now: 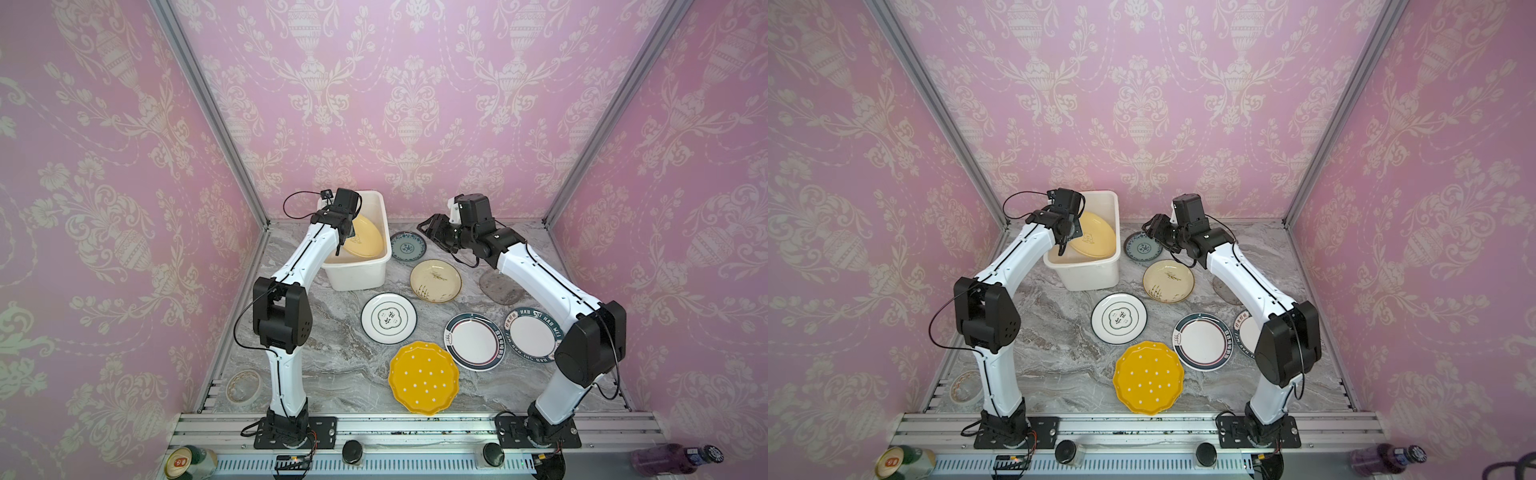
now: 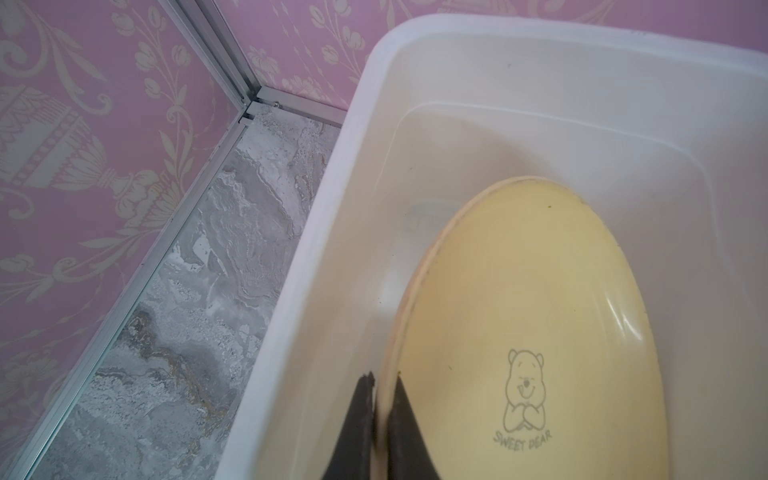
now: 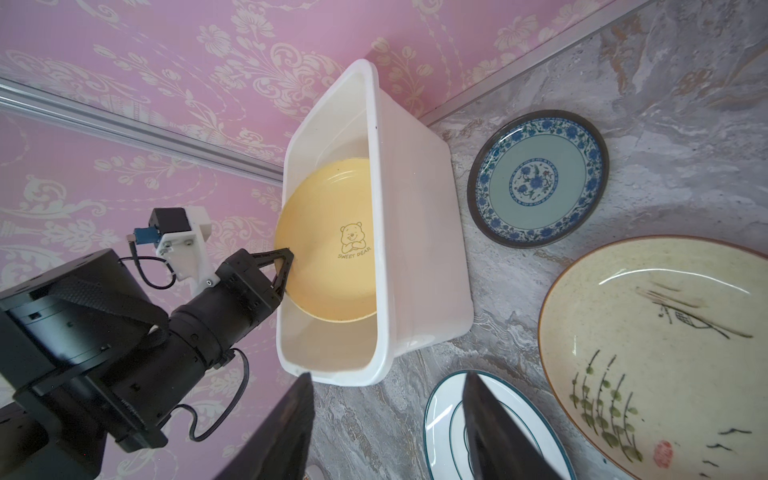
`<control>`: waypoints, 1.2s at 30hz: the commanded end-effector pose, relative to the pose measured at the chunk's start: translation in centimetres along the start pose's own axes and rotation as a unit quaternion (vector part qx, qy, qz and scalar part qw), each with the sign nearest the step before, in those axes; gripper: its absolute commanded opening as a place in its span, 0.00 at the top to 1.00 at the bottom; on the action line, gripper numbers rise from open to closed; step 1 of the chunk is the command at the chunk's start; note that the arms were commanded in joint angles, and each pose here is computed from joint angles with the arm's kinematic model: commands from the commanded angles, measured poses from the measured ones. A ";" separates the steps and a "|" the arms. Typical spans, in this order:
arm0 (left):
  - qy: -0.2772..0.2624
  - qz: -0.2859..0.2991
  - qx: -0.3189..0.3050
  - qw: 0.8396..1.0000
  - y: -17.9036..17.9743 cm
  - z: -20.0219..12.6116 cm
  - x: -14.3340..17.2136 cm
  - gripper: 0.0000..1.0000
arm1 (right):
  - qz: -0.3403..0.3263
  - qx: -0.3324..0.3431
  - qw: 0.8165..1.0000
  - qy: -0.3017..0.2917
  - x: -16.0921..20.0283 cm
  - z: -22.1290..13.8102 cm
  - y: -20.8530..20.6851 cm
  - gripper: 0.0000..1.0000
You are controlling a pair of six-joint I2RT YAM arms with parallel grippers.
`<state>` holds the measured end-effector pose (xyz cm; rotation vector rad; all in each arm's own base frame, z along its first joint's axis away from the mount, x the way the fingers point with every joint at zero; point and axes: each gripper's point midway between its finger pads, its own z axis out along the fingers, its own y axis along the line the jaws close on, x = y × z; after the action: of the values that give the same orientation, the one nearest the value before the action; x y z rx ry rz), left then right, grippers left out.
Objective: Place the plates into the plastic bin on the countertop
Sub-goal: Place the plate in the plastic bin.
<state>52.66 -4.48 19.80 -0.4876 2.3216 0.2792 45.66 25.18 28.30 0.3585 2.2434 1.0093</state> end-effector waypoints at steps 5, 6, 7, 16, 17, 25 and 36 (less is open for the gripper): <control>0.024 0.010 -0.031 0.999 -0.2 1.8 1.8 1.00 | -0.013 -0.021 1.000 -0.017 -0.6 -1.8 0.7 0.42; 0.025 0.010 -0.031 0.999 -0.3 2.0 2.0 1.00 | -0.012 -0.021 1.000 -0.017 -0.5 -1.8 0.7 0.42; 0.028 0.010 -0.031 0.999 -0.4 2.2 2.2 1.00 | -0.013 -0.019 1.000 -0.017 -0.5 -1.8 0.5 0.42; 0.052 0.016 -0.037 0.998 -0.7 3.5 3.8 0.90 | -0.010 -0.017 1.000 -0.019 -0.8 -1.8 0.1 0.42; 0.054 0.019 -0.041 0.998 -0.6 3.6 4.0 0.88 | -0.011 -0.017 1.000 -0.021 -0.9 -1.9 0.1 0.42; 0.065 0.035 -0.066 0.995 0.3 3.8 4.8 0.68 | -0.009 -0.019 0.999 -0.025 -1.2 -1.9 0.2 0.43; 0.024 0.054 -0.081 0.995 1.6 1.0 2.0 0.26 | -0.018 -0.022 0.999 -0.018 -1.0 -2.3 0.5 0.42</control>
<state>51.67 -3.96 13.79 -0.4631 2.4574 0.4749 45.52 24.09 28.97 0.3609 2.2043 1.0221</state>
